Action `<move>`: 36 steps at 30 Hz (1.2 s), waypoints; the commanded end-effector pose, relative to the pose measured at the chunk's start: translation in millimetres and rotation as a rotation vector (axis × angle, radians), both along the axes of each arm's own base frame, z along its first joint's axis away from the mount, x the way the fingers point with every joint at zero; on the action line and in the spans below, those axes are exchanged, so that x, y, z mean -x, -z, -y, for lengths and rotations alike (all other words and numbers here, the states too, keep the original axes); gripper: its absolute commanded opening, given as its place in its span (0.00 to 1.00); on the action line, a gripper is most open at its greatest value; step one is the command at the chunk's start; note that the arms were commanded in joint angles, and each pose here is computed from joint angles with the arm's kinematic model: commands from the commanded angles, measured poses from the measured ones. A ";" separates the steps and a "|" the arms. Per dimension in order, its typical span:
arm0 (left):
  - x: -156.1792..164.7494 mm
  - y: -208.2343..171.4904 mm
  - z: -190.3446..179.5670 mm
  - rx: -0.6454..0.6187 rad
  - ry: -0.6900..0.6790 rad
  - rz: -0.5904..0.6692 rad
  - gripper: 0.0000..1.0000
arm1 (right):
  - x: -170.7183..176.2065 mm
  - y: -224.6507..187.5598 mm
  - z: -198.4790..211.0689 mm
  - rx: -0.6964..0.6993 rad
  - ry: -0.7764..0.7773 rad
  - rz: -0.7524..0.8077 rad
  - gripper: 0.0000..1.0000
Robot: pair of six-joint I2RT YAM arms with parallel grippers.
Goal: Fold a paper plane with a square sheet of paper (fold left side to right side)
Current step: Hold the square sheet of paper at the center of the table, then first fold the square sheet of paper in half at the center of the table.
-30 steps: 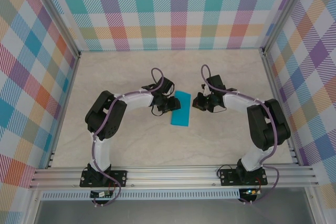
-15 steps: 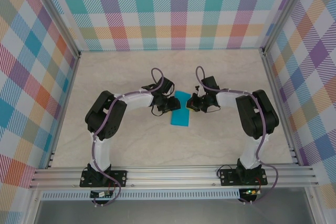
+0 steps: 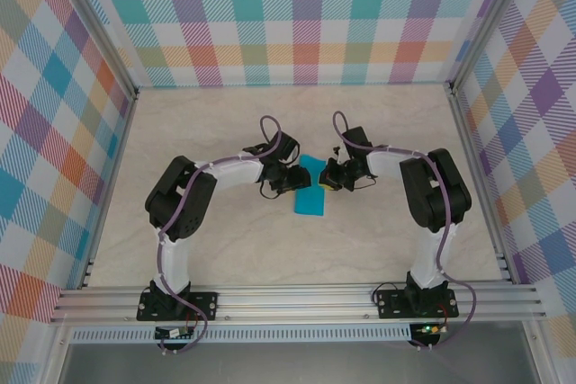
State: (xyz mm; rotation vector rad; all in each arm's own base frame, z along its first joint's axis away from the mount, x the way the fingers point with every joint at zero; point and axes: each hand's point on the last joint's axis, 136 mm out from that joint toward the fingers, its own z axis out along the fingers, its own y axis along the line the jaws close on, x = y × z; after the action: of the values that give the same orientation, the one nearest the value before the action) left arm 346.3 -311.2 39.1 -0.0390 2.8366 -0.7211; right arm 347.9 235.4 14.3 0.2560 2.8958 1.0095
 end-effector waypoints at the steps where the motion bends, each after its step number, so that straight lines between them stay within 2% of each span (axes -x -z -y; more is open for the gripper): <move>1: -5.8 -55.0 -2.3 0.028 0.018 0.108 0.57 | 30.8 43.8 20.8 0.145 -0.004 -0.137 0.00; 5: -3.0 -71.1 9.8 0.106 0.052 0.122 0.55 | 31.5 43.8 20.7 0.150 -0.009 -0.138 0.00; 9: 1.9 -70.8 39.0 0.243 0.117 0.082 0.36 | 30.7 43.0 19.4 0.153 -0.018 -0.137 0.00; 11: 1.3 -64.0 45.5 0.263 0.122 0.066 0.30 | 30.5 42.9 20.2 0.160 -0.020 -0.135 0.00; 19: -0.7 -17.6 41.9 0.181 0.118 -0.001 0.25 | 33.0 43.4 21.6 0.178 -0.027 -0.144 0.01; 23: -1.5 0.3 28.6 0.115 0.090 -0.022 0.24 | 34.8 44.7 25.5 0.203 -0.030 -0.150 0.00; 36: 14.5 36.1 -27.3 0.028 0.016 -0.095 0.23 | 40.6 50.8 31.9 0.244 -0.045 -0.179 0.00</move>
State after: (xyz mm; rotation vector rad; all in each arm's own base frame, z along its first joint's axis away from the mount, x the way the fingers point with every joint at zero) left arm 344.9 -322.0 23.8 0.0198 2.8268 -0.9139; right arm 347.5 234.7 13.7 0.2094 2.9433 0.9349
